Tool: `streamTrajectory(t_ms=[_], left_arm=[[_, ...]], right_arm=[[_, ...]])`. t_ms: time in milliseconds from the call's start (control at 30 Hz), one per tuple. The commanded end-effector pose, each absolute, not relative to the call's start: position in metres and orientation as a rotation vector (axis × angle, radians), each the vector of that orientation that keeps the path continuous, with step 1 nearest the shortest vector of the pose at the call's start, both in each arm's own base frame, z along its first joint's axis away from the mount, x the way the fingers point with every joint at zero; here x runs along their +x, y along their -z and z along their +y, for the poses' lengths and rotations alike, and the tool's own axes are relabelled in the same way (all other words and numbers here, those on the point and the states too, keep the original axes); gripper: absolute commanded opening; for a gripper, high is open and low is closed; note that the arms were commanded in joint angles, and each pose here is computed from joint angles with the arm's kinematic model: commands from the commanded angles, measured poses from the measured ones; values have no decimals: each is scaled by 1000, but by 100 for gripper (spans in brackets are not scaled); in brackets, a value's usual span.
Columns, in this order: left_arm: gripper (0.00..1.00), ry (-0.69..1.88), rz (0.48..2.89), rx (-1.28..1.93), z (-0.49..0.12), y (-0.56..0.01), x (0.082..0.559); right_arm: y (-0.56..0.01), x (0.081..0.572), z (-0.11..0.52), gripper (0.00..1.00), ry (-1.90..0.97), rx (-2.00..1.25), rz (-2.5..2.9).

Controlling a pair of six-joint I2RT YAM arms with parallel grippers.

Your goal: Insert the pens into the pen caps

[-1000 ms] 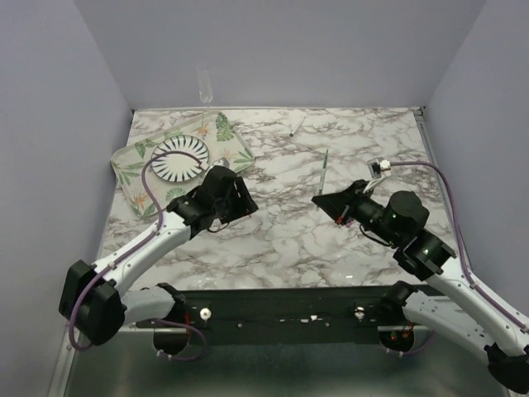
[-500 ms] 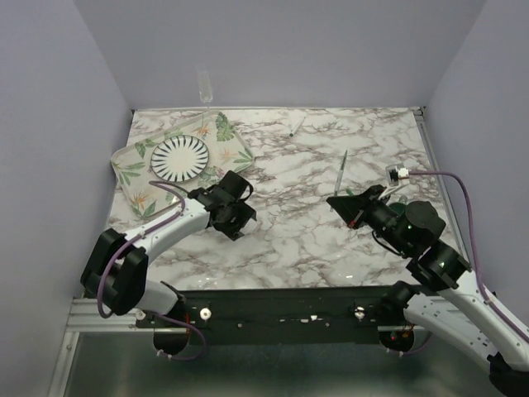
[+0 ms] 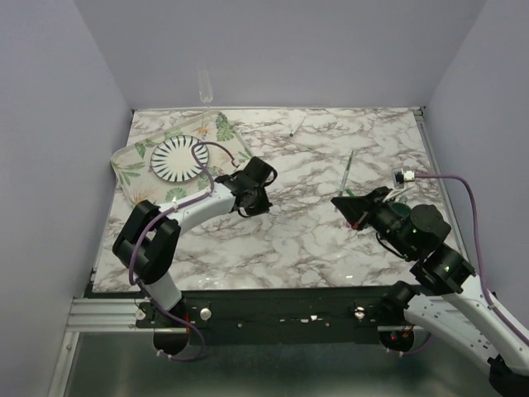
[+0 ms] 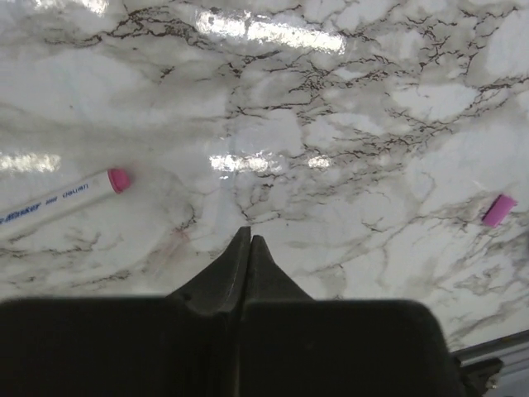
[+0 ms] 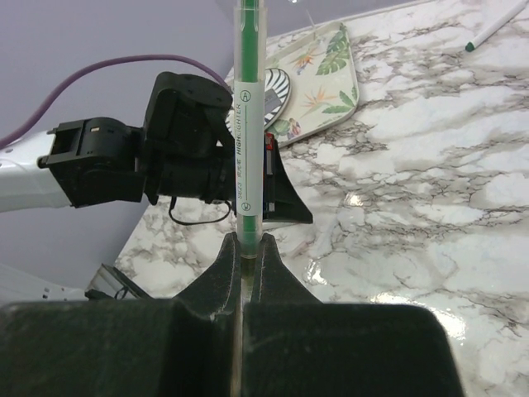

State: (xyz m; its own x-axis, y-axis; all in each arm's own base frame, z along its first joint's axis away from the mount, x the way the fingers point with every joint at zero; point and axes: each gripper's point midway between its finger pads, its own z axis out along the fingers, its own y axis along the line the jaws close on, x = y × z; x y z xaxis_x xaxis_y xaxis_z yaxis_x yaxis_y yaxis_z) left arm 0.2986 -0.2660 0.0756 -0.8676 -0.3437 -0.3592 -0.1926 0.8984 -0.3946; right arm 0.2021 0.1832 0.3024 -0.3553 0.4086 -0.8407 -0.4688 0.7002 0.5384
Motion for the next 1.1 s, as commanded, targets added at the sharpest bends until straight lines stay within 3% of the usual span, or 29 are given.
streamTrajectory(t_ms=[0,267,600,833,1067], left_arm=[[0,500,2577,-195,-265,-81,303],[0,415,2666,-2,-273,-54,274],[0,187,2742,10,-236,-28,244],[0,38,2730,-3,-220,-19,250],[0,-276,2693,-138,-182,-19,257]], right_arm=[[-295,205,178,1,-857,-43,1726],[-290,208,182,1,-862,-43,1740],[-288,210,186,1,-866,-46,1749],[-287,209,187,1,-875,-48,1752],[-288,208,184,1,-867,-44,1752]])
